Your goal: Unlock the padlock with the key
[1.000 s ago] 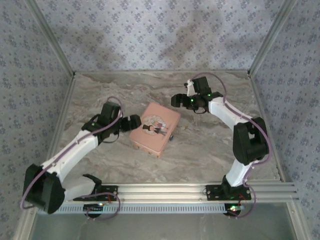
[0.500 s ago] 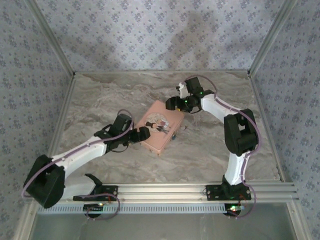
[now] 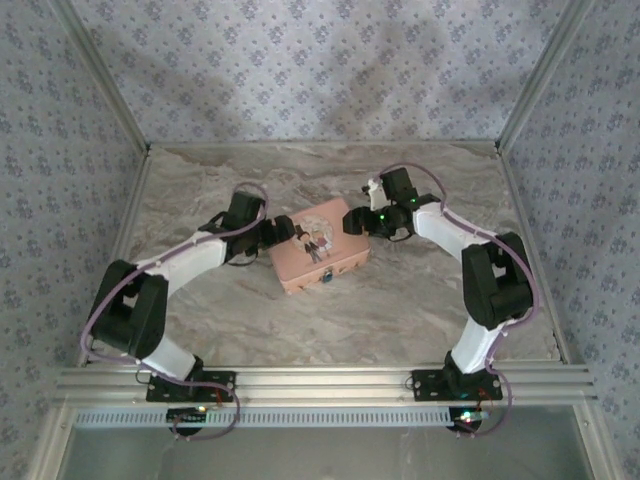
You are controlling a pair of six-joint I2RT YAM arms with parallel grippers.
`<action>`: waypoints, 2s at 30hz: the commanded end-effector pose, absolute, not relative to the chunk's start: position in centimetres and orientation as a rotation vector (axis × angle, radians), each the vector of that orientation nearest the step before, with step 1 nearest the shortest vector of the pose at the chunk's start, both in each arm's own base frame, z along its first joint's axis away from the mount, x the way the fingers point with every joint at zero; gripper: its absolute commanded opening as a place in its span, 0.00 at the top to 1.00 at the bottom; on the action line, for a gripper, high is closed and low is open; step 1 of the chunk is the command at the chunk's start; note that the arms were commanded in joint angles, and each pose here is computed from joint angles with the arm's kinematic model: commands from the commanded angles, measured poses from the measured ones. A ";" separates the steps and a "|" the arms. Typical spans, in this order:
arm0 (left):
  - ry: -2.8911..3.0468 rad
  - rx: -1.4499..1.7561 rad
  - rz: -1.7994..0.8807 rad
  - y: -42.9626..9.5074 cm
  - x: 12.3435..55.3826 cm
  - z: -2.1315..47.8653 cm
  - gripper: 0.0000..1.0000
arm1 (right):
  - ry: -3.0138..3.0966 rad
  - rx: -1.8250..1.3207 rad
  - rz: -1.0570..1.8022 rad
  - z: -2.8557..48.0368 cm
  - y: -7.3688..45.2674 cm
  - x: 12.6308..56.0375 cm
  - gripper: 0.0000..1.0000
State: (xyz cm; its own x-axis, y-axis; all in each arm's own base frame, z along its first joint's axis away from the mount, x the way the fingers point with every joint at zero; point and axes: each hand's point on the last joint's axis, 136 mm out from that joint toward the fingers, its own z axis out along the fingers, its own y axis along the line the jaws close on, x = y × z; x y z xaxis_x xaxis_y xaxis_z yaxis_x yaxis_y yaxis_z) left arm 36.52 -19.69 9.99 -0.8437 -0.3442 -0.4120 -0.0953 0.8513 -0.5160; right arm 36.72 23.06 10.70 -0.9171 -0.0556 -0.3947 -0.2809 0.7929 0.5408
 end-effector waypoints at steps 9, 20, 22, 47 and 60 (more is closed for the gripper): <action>2.481 -0.167 -0.783 -22.1 41.0 11.9 0.12 | 2.620 -0.263 0.951 10.9 26.6 34.7 0.35; 2.474 -0.144 -0.807 -23.1 42.8 11.5 0.12 | 2.611 -0.208 0.877 10.6 25.5 36.4 0.35; 2.477 -0.143 -0.812 -23.3 42.9 11.6 0.12 | 2.615 -0.198 0.869 10.5 25.2 36.7 0.34; 2.456 -0.174 -0.678 -17.3 35.2 14.3 0.13 | 2.764 0.005 0.244 9.0 14.5 34.4 0.47; 2.464 -0.198 -0.715 -17.3 29.2 13.3 0.12 | 2.854 -0.020 0.182 4.2 15.8 35.7 0.58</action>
